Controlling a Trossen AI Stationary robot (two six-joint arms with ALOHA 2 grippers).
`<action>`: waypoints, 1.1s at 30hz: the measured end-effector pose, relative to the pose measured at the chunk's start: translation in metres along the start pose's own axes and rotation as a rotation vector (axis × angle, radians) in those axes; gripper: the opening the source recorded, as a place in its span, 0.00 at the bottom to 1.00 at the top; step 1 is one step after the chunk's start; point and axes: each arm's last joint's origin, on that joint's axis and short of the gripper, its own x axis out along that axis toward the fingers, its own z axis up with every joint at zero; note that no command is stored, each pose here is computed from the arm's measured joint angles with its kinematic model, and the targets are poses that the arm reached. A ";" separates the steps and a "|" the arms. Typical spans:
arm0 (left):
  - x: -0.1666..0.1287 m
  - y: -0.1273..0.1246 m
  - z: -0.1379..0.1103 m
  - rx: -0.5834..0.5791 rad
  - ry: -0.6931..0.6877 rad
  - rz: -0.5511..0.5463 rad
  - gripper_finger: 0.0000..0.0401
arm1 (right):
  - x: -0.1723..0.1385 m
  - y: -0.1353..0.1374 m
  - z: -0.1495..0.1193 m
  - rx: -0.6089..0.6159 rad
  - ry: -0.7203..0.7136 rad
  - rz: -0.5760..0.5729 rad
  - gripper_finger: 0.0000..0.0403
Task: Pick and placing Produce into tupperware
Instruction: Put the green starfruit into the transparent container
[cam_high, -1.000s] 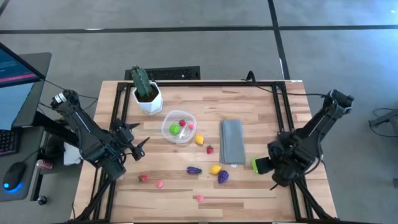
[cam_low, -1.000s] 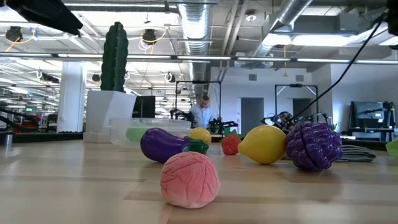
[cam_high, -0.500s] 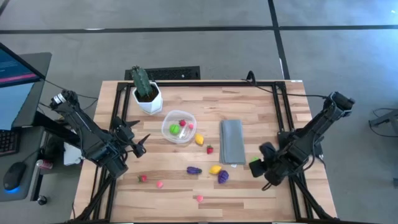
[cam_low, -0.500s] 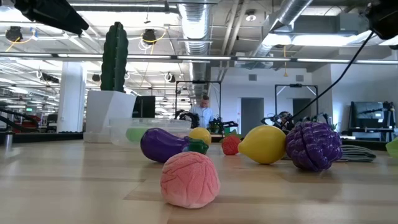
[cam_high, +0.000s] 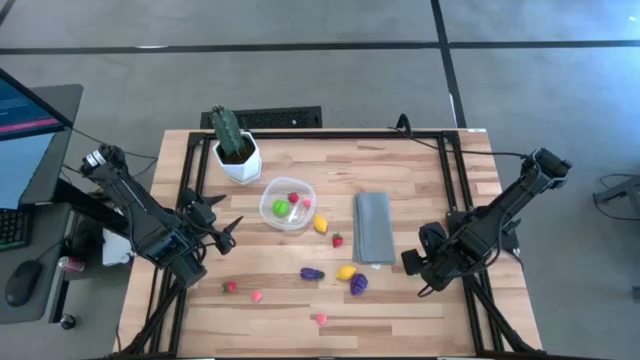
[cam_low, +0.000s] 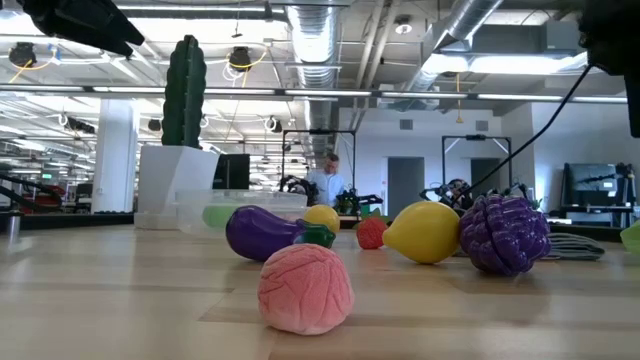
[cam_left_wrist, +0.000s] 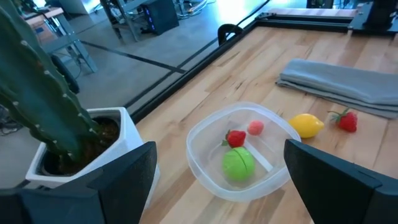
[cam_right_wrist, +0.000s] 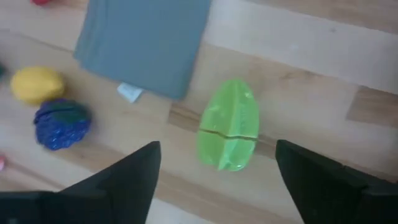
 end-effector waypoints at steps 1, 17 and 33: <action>0.000 0.000 0.000 -0.002 0.000 -0.001 0.86 | 0.001 0.000 0.000 0.008 0.000 -0.001 0.88; 0.000 -0.001 0.000 -0.009 -0.004 -0.005 0.86 | 0.039 0.001 -0.005 0.047 0.011 -0.098 0.92; 0.000 -0.001 0.000 0.001 -0.004 -0.006 0.86 | 0.072 0.016 -0.004 0.005 0.046 -0.187 0.92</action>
